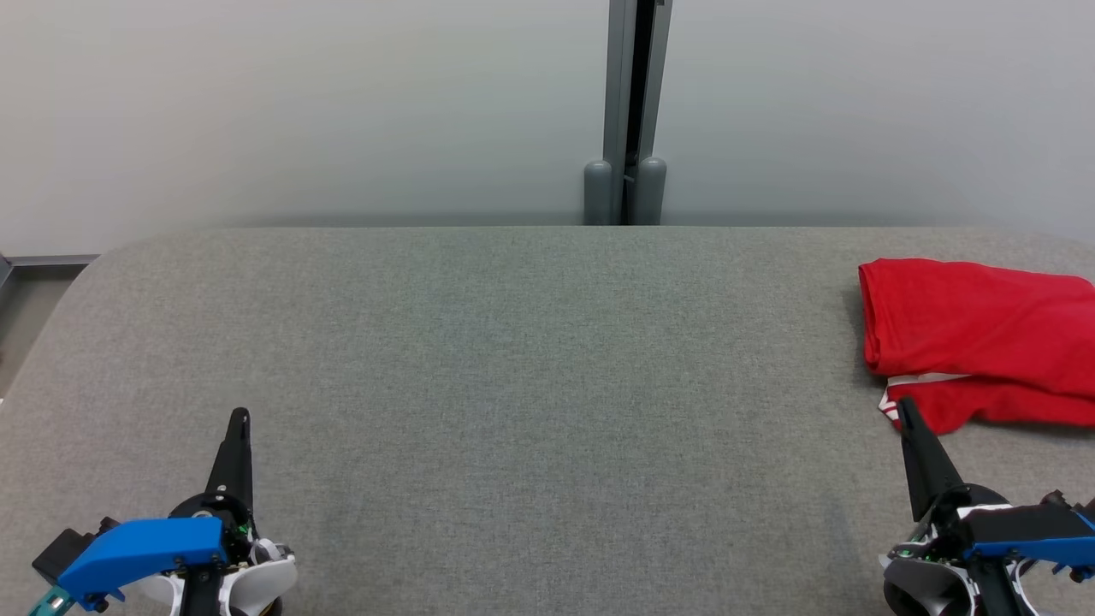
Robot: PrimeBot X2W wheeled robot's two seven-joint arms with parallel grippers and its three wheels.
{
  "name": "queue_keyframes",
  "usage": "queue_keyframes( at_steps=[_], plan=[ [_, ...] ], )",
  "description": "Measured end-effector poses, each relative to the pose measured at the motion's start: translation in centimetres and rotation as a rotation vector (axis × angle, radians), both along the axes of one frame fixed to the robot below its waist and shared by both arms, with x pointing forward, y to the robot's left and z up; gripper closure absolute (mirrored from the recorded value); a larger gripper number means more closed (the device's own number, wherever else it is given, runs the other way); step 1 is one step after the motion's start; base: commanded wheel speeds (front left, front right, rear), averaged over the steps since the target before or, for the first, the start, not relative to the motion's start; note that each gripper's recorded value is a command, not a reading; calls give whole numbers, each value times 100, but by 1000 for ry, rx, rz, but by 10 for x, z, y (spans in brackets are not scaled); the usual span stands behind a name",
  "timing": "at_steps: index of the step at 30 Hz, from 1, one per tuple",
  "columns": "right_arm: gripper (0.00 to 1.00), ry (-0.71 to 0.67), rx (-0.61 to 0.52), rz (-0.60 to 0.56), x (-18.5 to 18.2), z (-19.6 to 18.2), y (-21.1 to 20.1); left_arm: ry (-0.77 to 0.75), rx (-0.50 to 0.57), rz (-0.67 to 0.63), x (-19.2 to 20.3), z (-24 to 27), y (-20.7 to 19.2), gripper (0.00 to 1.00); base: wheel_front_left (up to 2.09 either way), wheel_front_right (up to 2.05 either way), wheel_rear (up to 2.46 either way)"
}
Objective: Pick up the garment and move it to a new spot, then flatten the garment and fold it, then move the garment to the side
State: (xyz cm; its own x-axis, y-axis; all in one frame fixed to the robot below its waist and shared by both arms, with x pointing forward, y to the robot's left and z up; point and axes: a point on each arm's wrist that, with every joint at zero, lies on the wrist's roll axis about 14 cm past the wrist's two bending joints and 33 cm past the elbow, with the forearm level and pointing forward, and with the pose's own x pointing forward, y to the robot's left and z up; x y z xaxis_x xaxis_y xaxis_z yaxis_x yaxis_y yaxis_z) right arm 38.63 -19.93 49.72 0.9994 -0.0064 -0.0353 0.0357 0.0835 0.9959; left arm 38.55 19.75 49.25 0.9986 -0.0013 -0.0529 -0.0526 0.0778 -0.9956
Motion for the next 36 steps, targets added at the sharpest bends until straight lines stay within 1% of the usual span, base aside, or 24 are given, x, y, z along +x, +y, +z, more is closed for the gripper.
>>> queue_keyframes(
  at_steps=[13, 36],
  plan=[
    [100, -23, 85, 6, 1, 6, 0, -37, -79, 5, 2, 11, 3, 100, 0, 0, 0],
    [100, -23, 87, 5, 1, 6, -1, -41, -80, 5, 2, 11, 3, 100, 0, 0, 0]
  ],
)
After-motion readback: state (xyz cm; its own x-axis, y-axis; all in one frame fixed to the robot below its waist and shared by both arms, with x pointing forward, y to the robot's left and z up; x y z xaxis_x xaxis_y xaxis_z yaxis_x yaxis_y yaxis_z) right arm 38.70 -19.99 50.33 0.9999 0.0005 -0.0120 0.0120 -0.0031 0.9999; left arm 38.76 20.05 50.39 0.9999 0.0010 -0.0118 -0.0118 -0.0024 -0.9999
